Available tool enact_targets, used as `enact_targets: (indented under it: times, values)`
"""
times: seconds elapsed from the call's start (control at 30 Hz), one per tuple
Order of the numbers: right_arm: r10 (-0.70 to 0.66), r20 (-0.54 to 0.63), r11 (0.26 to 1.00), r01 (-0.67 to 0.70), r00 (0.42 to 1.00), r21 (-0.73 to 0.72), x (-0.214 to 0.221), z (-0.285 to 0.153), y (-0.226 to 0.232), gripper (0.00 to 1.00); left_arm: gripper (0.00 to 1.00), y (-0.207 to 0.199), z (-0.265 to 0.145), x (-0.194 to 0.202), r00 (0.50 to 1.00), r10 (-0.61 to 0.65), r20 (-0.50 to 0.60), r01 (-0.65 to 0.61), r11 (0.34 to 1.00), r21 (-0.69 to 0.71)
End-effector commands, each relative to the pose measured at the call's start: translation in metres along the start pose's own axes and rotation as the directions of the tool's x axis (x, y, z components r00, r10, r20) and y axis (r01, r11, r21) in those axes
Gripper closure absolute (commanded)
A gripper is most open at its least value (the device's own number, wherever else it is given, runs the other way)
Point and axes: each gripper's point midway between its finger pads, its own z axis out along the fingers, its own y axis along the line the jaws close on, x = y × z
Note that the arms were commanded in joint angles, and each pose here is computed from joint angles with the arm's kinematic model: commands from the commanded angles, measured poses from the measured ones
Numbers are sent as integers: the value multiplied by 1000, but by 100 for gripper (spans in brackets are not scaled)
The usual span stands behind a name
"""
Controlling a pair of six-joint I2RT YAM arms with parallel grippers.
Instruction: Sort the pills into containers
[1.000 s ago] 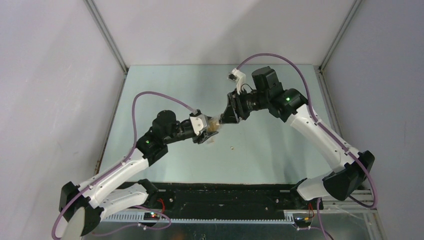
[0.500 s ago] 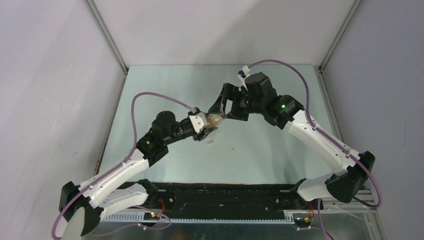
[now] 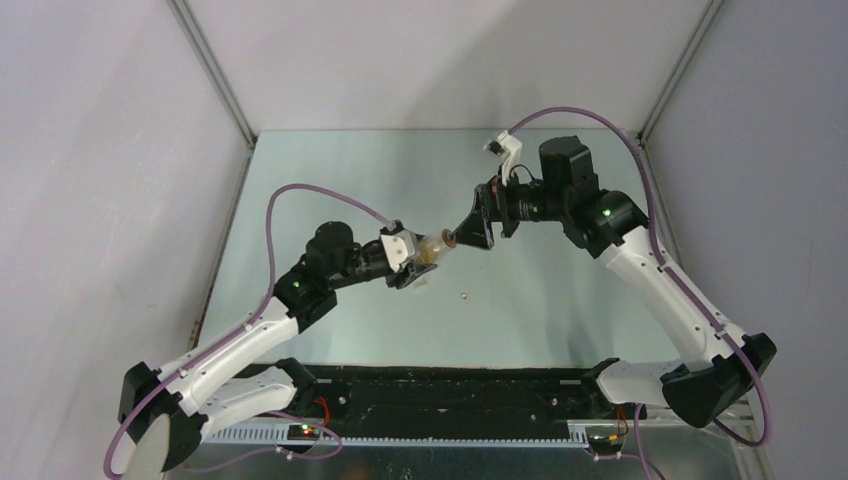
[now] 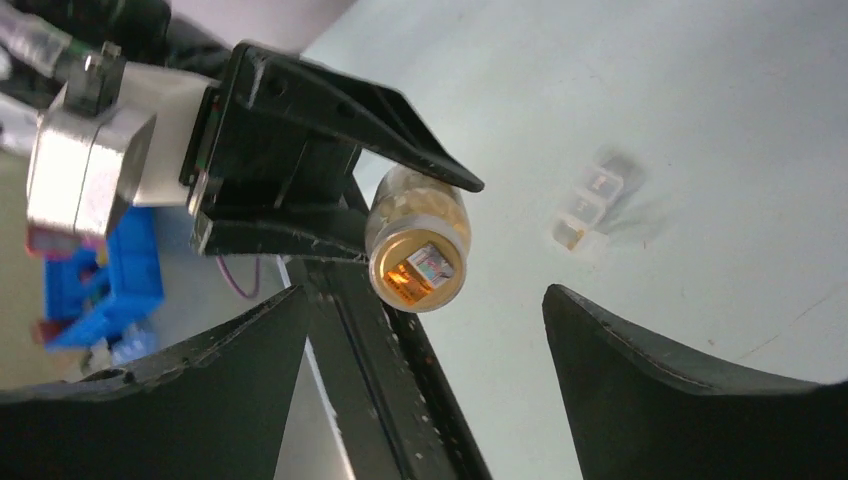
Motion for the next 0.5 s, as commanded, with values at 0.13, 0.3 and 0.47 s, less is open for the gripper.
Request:
enact_targets:
  times: [0.13, 0.3, 0.47]
  values:
    - [-281, -50, 951, 271, 958, -151, 16, 6, 20, 7, 100, -15, 1, -19, 999, 39, 19, -42, 990, 135]
    - [-291, -76, 947, 276, 954, -164, 24, 12, 18, 20, 100, -16, 3, -20, 999, 48, 25, -51, 988, 149]
    - [-314, -79, 941, 299, 946, -161, 25, 14, 17, 23, 100, -17, 4, -18, 998, 61, 7, -61, 985, 164]
